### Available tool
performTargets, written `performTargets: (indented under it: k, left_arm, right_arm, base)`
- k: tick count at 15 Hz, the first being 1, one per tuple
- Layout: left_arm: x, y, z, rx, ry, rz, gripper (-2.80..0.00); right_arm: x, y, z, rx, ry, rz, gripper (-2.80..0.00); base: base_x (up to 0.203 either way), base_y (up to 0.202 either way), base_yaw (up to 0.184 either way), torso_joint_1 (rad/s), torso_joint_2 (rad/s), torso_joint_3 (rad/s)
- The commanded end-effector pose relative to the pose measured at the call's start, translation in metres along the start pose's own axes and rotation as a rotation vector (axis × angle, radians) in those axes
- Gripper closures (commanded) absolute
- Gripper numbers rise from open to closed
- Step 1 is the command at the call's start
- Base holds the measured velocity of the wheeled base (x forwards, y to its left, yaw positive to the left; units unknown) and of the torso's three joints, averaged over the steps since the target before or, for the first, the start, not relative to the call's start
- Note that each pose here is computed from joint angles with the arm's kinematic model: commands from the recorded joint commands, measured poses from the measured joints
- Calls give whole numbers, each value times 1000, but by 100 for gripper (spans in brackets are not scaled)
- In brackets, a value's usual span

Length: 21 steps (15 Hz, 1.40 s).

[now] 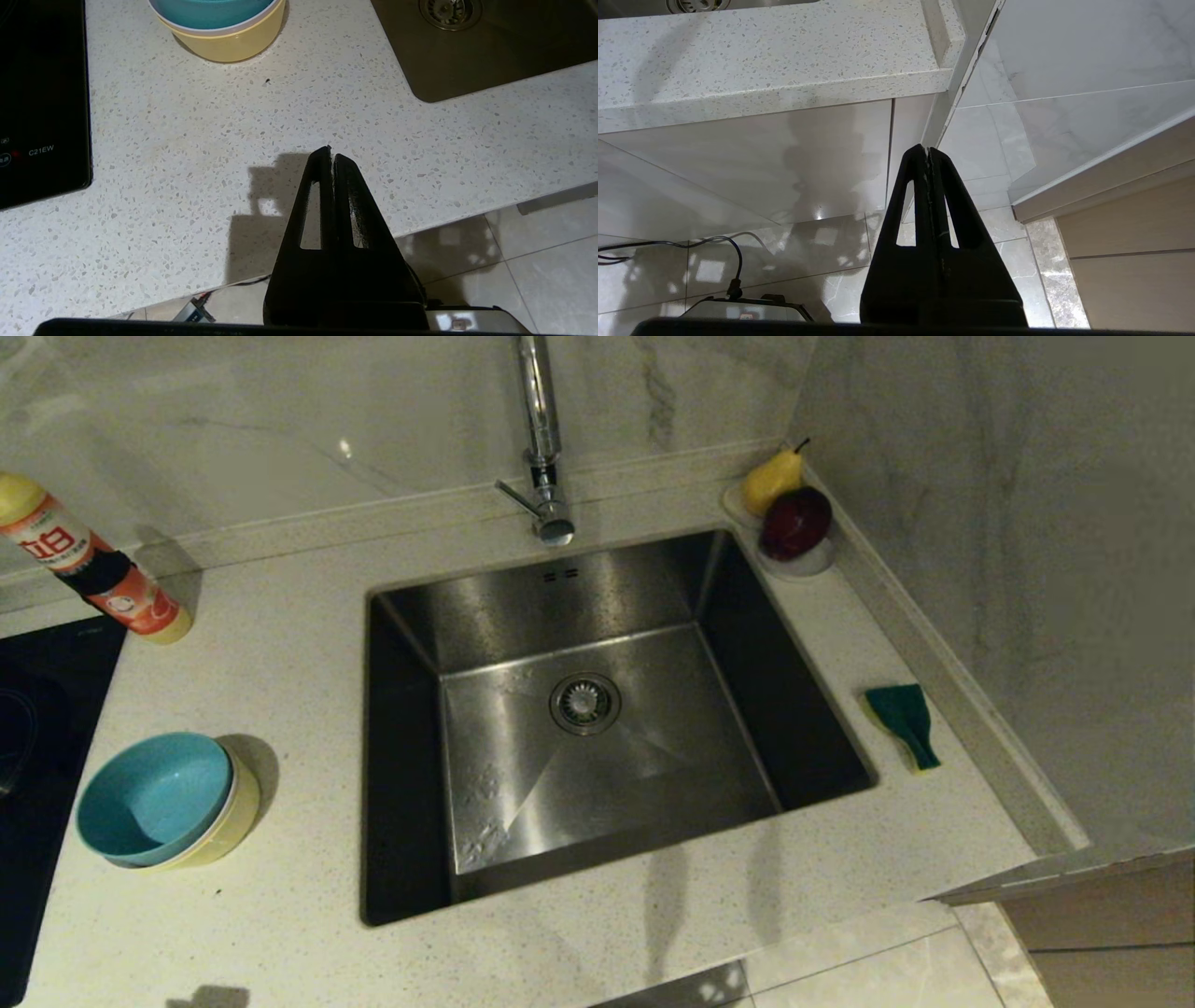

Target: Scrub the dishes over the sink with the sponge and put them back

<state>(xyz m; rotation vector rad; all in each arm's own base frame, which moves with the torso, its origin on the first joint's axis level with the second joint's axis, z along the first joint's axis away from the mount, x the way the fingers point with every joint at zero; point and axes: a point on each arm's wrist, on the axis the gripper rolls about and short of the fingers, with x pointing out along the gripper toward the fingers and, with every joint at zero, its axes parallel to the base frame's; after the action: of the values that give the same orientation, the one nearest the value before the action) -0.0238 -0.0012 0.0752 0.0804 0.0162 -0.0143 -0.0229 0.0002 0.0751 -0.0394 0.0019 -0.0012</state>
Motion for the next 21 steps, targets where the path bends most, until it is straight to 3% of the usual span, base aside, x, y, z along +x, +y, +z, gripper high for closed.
performTargets:
  k: [1,21]
  left_arm:
    - [0,0,-1,-1,11,-1,0]
    - [0,0,-1,-1,9,-1,0]
  right_arm:
    - [0,0,0,-1,1,1,0]
    - [0,0,-1,-23,6,2,0]
  base:
    - [0,0,0,0,0,0]
    - [0,0,0,0,0,0]
